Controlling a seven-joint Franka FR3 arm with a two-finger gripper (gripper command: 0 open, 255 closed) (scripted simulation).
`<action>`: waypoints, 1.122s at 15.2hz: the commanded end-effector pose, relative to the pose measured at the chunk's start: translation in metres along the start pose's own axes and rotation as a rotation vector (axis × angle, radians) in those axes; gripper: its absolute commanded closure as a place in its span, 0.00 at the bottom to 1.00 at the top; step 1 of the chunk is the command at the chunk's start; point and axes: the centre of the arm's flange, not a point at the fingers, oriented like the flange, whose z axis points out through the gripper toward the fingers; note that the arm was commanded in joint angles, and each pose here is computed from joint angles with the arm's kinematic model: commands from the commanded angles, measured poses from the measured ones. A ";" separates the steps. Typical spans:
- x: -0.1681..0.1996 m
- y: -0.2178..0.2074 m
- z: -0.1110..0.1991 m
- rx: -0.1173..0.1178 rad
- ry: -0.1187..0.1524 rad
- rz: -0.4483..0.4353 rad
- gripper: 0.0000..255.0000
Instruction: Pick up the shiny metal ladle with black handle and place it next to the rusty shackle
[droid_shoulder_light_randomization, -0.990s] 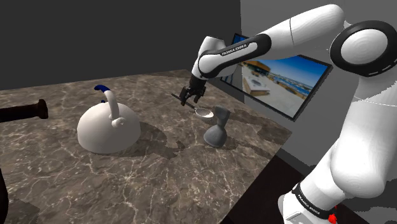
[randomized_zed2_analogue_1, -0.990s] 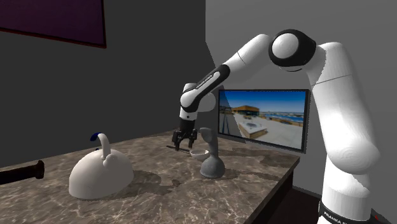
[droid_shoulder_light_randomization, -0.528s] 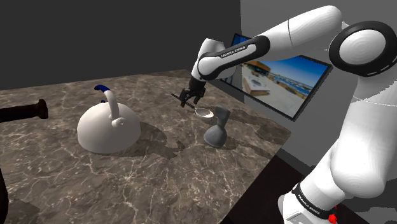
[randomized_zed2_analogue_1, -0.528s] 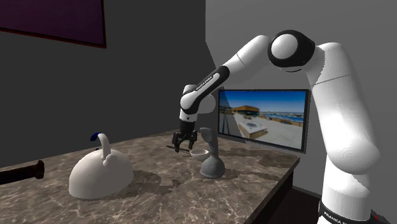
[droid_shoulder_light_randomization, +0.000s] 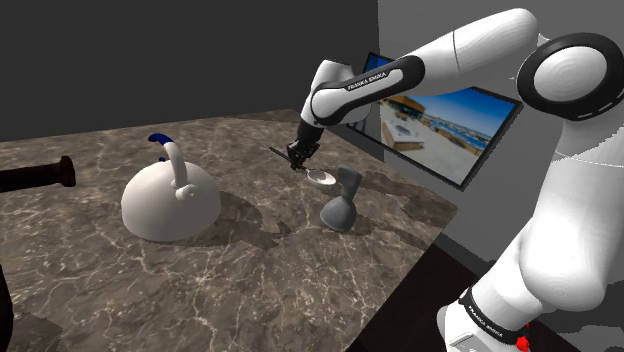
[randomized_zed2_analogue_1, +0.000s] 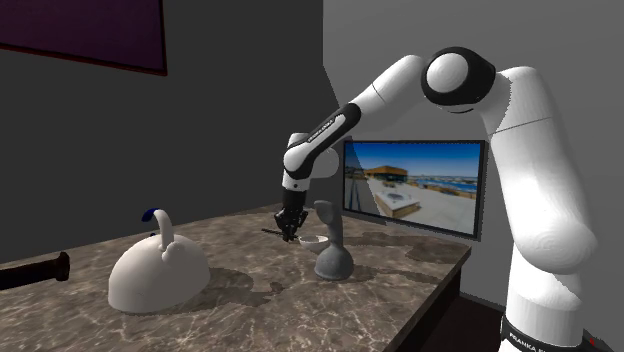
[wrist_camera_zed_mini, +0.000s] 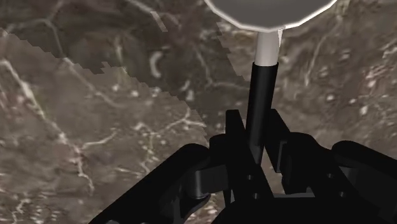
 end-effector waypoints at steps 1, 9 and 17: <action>0.000 -0.001 0.000 0.000 -0.001 -0.001 1.00; 0.003 -0.003 -0.030 0.000 -0.001 -0.001 1.00; 0.008 -0.007 -0.072 0.000 -0.001 -0.001 1.00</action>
